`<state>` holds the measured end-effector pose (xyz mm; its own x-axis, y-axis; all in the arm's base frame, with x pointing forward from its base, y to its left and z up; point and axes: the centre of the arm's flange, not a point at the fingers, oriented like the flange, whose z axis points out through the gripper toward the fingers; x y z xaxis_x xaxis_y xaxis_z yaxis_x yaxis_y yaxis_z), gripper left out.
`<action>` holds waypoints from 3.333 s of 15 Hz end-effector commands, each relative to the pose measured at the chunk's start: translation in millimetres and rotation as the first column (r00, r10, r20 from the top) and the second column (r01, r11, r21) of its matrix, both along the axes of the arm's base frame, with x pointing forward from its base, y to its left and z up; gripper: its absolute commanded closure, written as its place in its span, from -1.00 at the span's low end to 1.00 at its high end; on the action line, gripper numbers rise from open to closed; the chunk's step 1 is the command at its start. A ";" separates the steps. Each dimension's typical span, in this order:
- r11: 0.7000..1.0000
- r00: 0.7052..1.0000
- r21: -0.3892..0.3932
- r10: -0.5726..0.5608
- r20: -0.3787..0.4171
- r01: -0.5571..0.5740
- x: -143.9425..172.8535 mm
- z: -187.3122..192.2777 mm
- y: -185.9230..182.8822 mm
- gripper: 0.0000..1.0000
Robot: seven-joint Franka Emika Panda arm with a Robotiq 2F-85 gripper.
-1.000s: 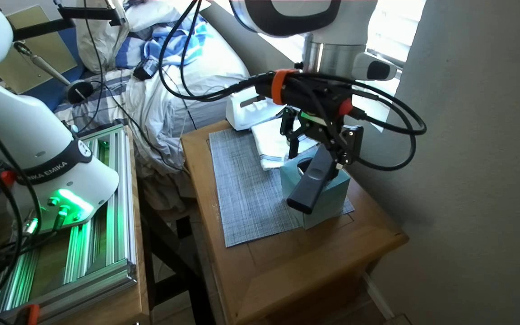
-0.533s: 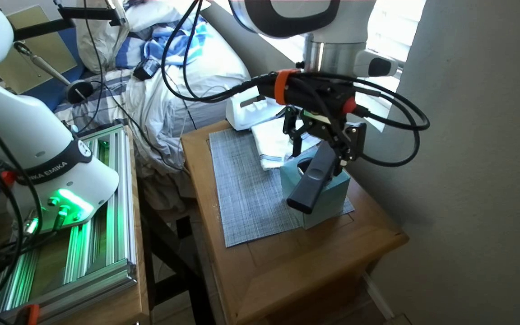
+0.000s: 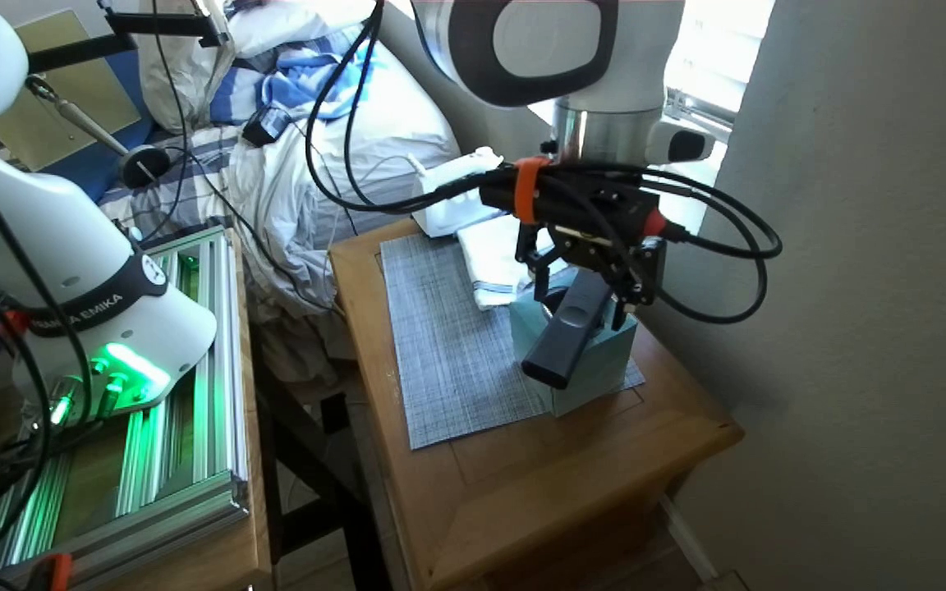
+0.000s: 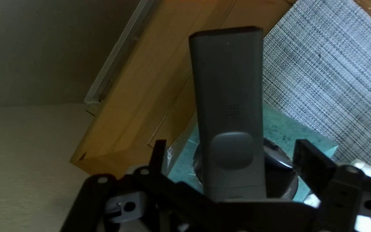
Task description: Remove the black remote from the blue box and put it on the white towel
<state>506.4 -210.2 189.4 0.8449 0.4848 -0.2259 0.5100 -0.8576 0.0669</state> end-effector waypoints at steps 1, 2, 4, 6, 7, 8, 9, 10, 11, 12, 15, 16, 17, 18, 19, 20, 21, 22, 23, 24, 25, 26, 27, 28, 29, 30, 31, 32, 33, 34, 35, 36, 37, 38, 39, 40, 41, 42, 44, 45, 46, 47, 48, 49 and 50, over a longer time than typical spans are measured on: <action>0.998 0.998 0.017 0.054 -0.009 -0.054 -2.0 -13.5 -2.7 -0.90; 0.998 0.998 0.018 0.063 -0.012 -0.063 -2.8 -15.2 -1.8 -0.76; 0.997 0.997 0.024 0.074 -0.015 -0.074 -4.0 -16.2 2.2 -0.39; 0.995 0.996 0.020 0.093 -0.012 -0.093 -4.2 -14.8 7.6 -0.09; 0.995 0.995 0.020 0.099 -0.011 -0.099 -2.9 -15.8 9.8 0.04; 0.995 0.995 0.018 0.100 -0.012 -0.100 -1.6 -16.8 11.1 0.17; 0.995 0.995 0.017 0.099 -0.014 -0.099 0.7 -18.8 11.6 0.33; 0.995 0.995 0.016 0.098 -0.016 -0.097 2.0 -19.8 12.3 0.07; 0.995 0.995 0.016 0.095 -0.019 -0.095 3.1 -20.8 13.0 0.05; 0.996 0.995 0.013 0.094 -0.021 -0.094 3.4 -21.4 13.3 -0.13; 0.997 0.997 0.003 0.078 -0.022 -0.078 4.4 -23.2 15.5 0.36; 0.998 0.997 0.002 0.069 -0.023 -0.069 4.0 -22.8 16.1 0.40; 0.998 0.998 0.004 0.061 -0.019 -0.061 1.9 -19.6 17.1 0.44; 0.999 0.999 0.002 0.050 -0.014 -0.050 -2.2 -13.2 18.5 0.44; 0.999 0.999 -0.004 0.041 -0.004 -0.041 -8.1 -5.3 20.2 0.44; 1.000 1.000 -0.003 0.025 0.005 -0.025 -16.1 5.4 21.7 0.44; 1.000 1.000 -0.002 0.018 0.016 -0.018 -21.9 13.0 22.1 0.44; 1.000 1.000 0.002 0.007 0.025 -0.007 -28.9 22.2 22.2 0.44; 1.000 1.000 0.002 -0.007 0.023 0.007 -33.7 29.6 23.1 0.44; 1.000 1.000 0.001 -0.013 0.020 0.013 -37.8 35.0 24.8 0.44; 1.000 1.000 0.002 -0.016 0.007 0.016 -41.2 39.1 30.7 0.44; 1.000 1.000 0.004 -0.016 -0.003 0.016 -44.4 42.3 36.7 0.44; 1.000 1.000 0.008 -0.015 -0.019 0.015 -47.3 45.1 47.4 0.44; 1.000 0.999 0.011 -0.011 -0.035 0.012 -49.9 47.7 59.7 0.44; 1.000 0.998 0.017 -0.006 -0.055 0.007 -51.7 50.0 75.7 0.44; 1.000 0.997 0.017 0.000 -0.073 0.001 -52.8 51.5 90.3 0.44; 1.000 0.995 0.018 0.005 -0.096 -0.004 -53.9 52.8 110.3 0.44; 1.000 0.993 0.021 0.006 -0.115 -0.004 -53.9 54.4 130.3 0.44; 1.000 0.991 0.022 0.002 -0.135 0.001 -51.9 54.2 149.0 0.44; 1.000 0.988 0.025 -0.010 -0.153 0.014 -48.3 53.9 171.3 0.44; 0.999 0.984 0.026 -0.028 -0.174 0.033 -43.0 51.3 191.9 0.44; 0.998 0.981 0.027 -0.053 -0.189 0.059 -37.8 48.0 212.2 0.44; 0.996 0.976 0.027 -0.081 -0.203 0.088 -33.6 43.8 233.2 0.44; 0.993 0.971 0.026 -0.108 -0.215 0.116 -29.5 39.2 249.8 0.44; 0.986 0.965 0.020 -0.156 -0.213 0.164 -23.0 35.2 266.7 0.44; 0.983 0.959 0.035 -0.165 -0.229 0.178 -18.5 33.8 275.5 0.44; 0.993 0.974 0.025 -0.106 -0.199 0.113 -40.9 39.0 262.8 -0.06; 0.991 0.972 0.028 -0.119 -0.204 0.127 -37.1 36.6 273.6 -0.06; 0.990 0.968 0.029 -0.130 -0.213 0.139 -31.3 31.4 278.6 0.44; 0.985 0.968 0.038 -0.158 -0.196 0.169 -29.6 27.5 275.4 0.44; 0.980 0.968 0.055 -0.181 -0.176 0.193 -24.0 20.3 272.3 0.44; 0.975 0.968 0.072 -0.195 -0.160 0.209 -17.9 15.3 270.2 0.44; 0.971 0.968 0.090 -0.207 -0.140 0.220 -11.7 9.6 267.5 0.44; 0.965 0.965 0.089 -0.237 -0.108 0.247 -5.6 3.6 264.2 0.44; 0.957 0.961 0.100 -0.264 -0.085 0.272 -0.1 -1.5 260.8 0.44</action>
